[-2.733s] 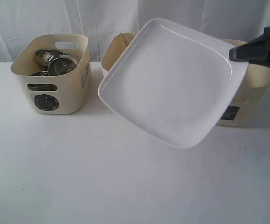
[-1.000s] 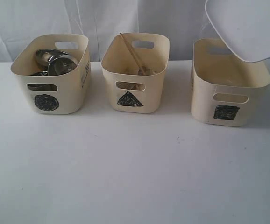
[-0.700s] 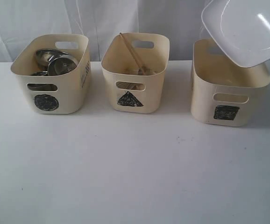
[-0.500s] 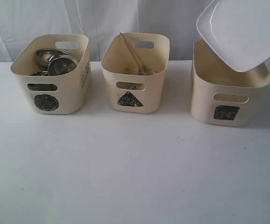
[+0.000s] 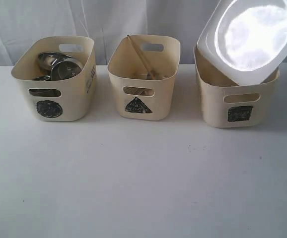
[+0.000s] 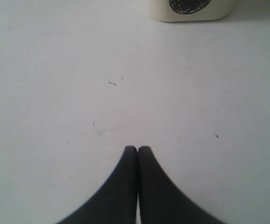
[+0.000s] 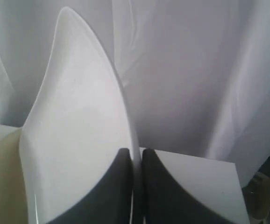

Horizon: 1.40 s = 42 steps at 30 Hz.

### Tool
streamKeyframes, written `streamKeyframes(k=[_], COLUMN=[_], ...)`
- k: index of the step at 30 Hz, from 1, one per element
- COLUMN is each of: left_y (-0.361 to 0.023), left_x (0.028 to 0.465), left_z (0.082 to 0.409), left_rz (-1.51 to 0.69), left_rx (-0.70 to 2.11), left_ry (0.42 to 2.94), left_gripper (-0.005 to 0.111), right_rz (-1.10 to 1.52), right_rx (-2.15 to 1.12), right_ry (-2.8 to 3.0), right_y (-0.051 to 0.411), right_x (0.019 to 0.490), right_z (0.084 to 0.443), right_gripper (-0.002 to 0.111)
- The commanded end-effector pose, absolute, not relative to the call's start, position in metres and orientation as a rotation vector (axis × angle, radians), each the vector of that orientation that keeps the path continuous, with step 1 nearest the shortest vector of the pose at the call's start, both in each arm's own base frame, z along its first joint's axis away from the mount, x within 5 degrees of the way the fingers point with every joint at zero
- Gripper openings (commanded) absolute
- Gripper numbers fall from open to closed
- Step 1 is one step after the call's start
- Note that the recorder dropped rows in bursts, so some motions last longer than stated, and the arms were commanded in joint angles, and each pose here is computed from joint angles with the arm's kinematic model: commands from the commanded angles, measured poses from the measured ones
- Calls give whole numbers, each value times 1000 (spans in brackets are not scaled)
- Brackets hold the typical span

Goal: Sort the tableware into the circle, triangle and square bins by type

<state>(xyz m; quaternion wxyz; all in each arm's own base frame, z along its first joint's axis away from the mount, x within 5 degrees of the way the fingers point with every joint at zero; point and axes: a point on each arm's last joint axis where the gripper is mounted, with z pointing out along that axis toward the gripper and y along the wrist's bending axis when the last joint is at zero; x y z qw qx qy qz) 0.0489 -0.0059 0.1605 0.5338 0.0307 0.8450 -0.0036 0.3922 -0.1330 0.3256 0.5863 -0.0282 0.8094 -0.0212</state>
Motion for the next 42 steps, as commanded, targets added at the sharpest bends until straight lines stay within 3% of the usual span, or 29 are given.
streamKeyframes(k=[1,15,20,28,31,36,42], left_y=[-7,-7,-7,-7,-7,-7,-7], left_x=[48,48,48,48,48,48,48], left_z=[157,157,157,157,157,157,157], left_rz=[-21,-21,-21,-21,-21,-21,-21], left_rx=[75,75,75,75,75,75,75], left_ry=[2039,2039,2039,2039,2039,2039,2039], left_gripper=[0,0,0,0,0,0,0], right_rz=[-76,-40,70,98,126,168,159], right_rx=[-98,-244,-213,-165,-134,-90,-76], right_ry=[1901,1991,2050,2065,2069,2075,2034], right_y=[-124,-114,-112,-112,-111,-110,-108], right_x=[401,408,413,413,413,413,406], right_z=[319,295,276,275,275,275,295], right_gripper=[0,0,0,1,11,39,44])
